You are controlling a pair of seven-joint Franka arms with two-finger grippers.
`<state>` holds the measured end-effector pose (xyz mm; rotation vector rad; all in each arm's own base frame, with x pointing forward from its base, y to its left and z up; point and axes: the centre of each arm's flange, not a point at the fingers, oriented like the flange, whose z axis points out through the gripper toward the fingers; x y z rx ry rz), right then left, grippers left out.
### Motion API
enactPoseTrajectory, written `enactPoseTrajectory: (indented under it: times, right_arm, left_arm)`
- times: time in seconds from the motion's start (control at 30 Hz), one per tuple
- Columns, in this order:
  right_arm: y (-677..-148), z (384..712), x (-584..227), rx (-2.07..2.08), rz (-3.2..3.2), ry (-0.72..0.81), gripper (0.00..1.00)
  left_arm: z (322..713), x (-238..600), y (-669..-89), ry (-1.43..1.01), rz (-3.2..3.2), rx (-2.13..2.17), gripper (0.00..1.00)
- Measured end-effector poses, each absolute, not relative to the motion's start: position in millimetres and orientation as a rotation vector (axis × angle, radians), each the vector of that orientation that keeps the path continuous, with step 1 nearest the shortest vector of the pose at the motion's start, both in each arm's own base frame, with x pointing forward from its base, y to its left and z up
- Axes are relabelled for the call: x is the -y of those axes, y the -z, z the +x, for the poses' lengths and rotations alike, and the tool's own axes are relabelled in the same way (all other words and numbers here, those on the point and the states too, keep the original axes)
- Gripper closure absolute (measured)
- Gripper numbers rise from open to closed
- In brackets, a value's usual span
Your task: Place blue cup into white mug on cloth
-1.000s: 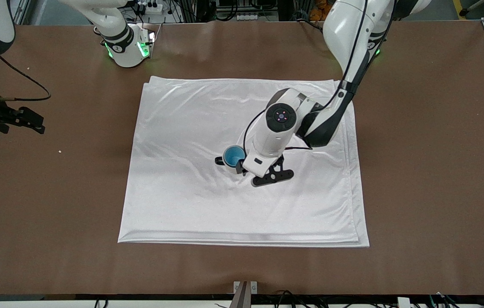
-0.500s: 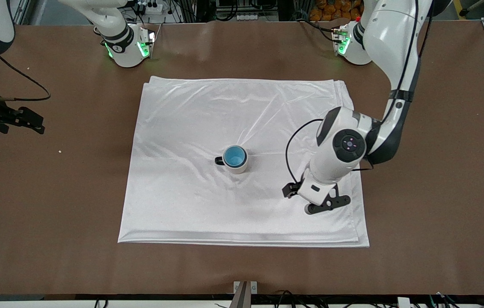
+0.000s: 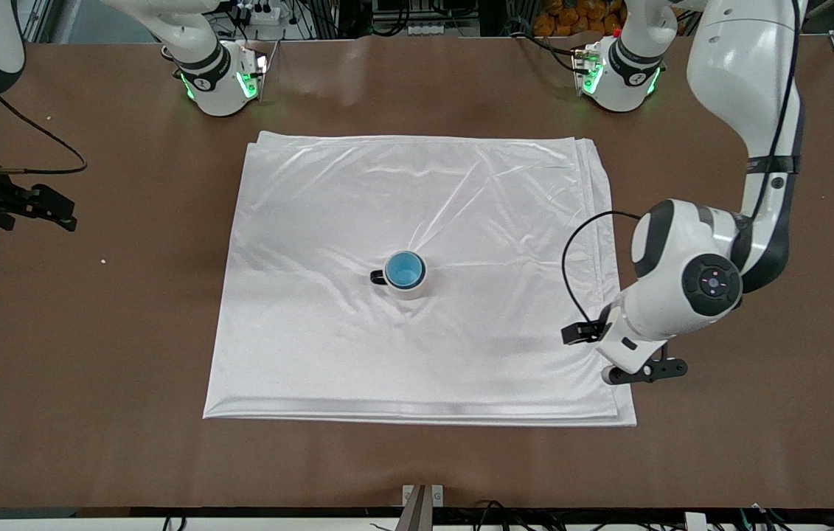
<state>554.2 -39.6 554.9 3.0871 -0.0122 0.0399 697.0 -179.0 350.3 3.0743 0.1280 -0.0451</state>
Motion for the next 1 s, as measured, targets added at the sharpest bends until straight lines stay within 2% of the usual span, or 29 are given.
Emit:
enactPoseTrajectory:
  times: [0.2, 0.47, 0.8, 1.0]
  right_arm:
    - [-554.8, 554.2, 39.6, 0.013, 3.087, -0.040, 0.00]
    - [-555.8, 554.5, 39.6, 0.014, 3.088, -0.044, 0.00]
    - [-561.4, 558.9, 38.0, 0.010, 3.087, -0.108, 0.00]
    - [-566.6, 560.5, 37.0, 0.008, 3.086, -0.134, 0.00]
  left_arm:
    - [697.1, 117.0, -370.8, 0.130, 3.080, -0.012, 0.00]
    - [680.0, 98.0, -391.4, 0.235, 3.080, 0.005, 0.00]
    - [634.8, 76.9, -425.0, 0.261, 3.081, -0.002, 0.00]
    - [604.9, 74.1, -468.6, 0.204, 3.084, 0.002, 0.00]
